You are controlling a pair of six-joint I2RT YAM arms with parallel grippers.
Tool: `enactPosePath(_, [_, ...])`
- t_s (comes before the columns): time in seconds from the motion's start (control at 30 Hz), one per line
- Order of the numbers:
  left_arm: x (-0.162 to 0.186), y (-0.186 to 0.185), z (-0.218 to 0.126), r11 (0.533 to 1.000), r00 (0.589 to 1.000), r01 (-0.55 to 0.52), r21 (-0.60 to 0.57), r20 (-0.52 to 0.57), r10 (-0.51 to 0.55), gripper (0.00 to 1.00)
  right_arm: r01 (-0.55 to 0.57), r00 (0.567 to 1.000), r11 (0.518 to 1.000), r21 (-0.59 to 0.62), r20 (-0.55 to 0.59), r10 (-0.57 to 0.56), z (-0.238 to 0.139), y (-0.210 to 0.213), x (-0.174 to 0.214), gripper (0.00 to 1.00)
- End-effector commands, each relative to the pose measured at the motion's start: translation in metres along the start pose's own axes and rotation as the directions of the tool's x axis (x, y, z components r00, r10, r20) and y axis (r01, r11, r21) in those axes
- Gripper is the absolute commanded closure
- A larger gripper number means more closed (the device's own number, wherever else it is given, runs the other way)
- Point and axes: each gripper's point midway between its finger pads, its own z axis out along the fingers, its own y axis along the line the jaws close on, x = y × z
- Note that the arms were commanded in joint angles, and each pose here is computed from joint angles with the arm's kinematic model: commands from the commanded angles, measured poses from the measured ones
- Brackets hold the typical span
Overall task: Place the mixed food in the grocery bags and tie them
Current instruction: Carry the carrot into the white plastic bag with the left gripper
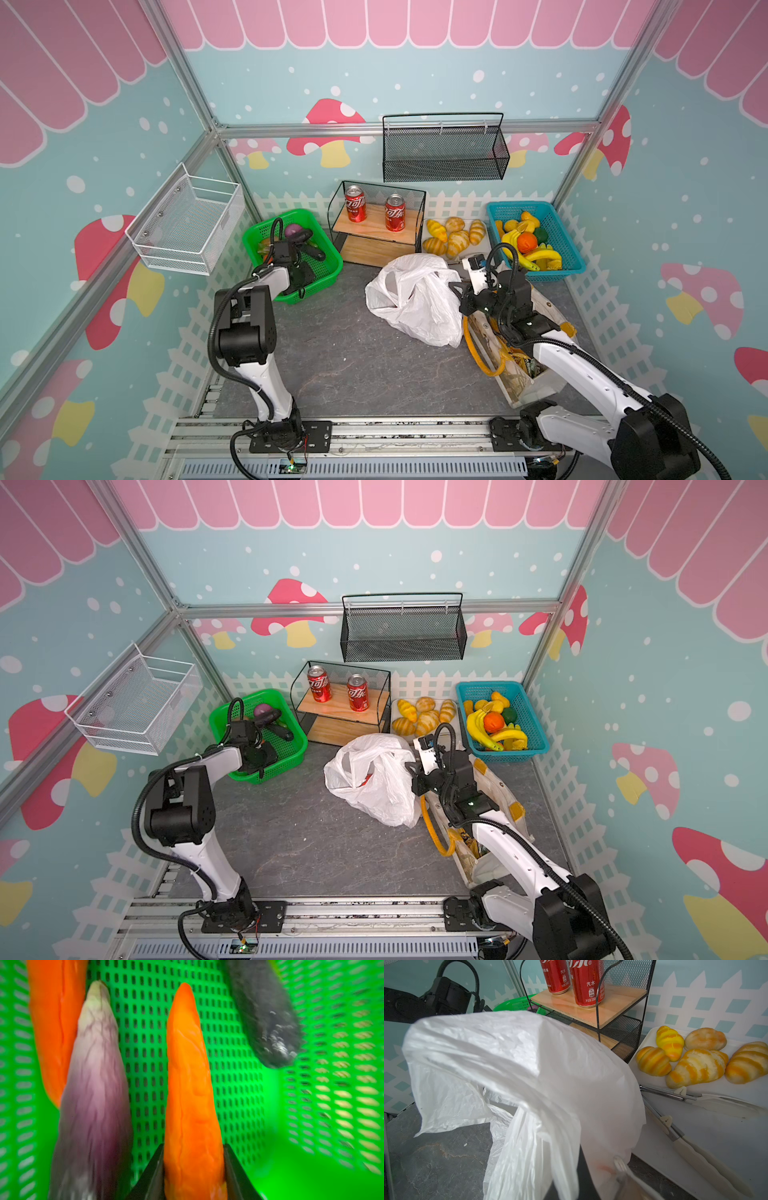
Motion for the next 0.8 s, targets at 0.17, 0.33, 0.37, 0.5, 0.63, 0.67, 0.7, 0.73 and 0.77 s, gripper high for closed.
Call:
enactPosePath(0.17, [-0.019,-0.040,-0.084,0.985,0.980,-0.005,0.172,0.195,-0.029,0.77,0.002,1.000,1.000,-0.007,0.000,-0.002,-0.001,-0.001,0.004,1.00])
enactPosePath(0.33, [-0.008,-0.063,-0.129,0.971,0.966,-0.045,0.233,0.259,-0.018,0.78,0.003,1.000,1.000,-0.007,0.013,-0.003,-0.005,0.000,0.001,1.00])
enactPosePath(0.37, [-0.002,-0.070,-0.137,0.965,0.964,-0.056,0.255,0.264,-0.013,0.78,0.003,1.000,1.000,-0.007,0.014,-0.003,-0.005,0.000,0.001,1.00])
enactPosePath(0.5, [0.050,-0.101,-0.163,0.934,0.968,-0.143,0.329,0.241,0.063,0.79,0.004,1.000,1.000,0.010,0.023,-0.004,-0.007,-0.002,-0.002,1.00])
enactPosePath(0.63, [0.119,-0.098,-0.181,0.923,0.968,-0.224,0.312,0.185,0.173,0.78,0.003,1.000,1.000,0.028,0.025,-0.004,-0.008,-0.005,-0.001,1.00])
enactPosePath(0.67, [0.133,-0.093,-0.185,0.924,0.967,-0.236,0.302,0.170,0.191,0.78,0.003,1.000,1.000,0.029,0.026,-0.004,-0.008,-0.005,-0.002,1.00])
enactPosePath(0.7, [0.152,-0.088,-0.189,0.919,0.964,-0.256,0.300,0.149,0.220,0.78,0.002,1.000,1.000,0.029,0.026,-0.003,-0.007,-0.005,-0.002,1.00])
enactPosePath(0.73, [0.166,-0.083,-0.192,0.915,0.961,-0.273,0.299,0.132,0.244,0.78,0.002,1.000,1.000,0.028,0.027,-0.003,-0.007,-0.005,-0.003,1.00])
enactPosePath(0.77, [0.179,-0.076,-0.197,0.914,0.959,-0.281,0.294,0.119,0.257,0.79,0.000,1.000,1.000,0.029,0.027,-0.001,-0.007,-0.006,-0.003,1.00])
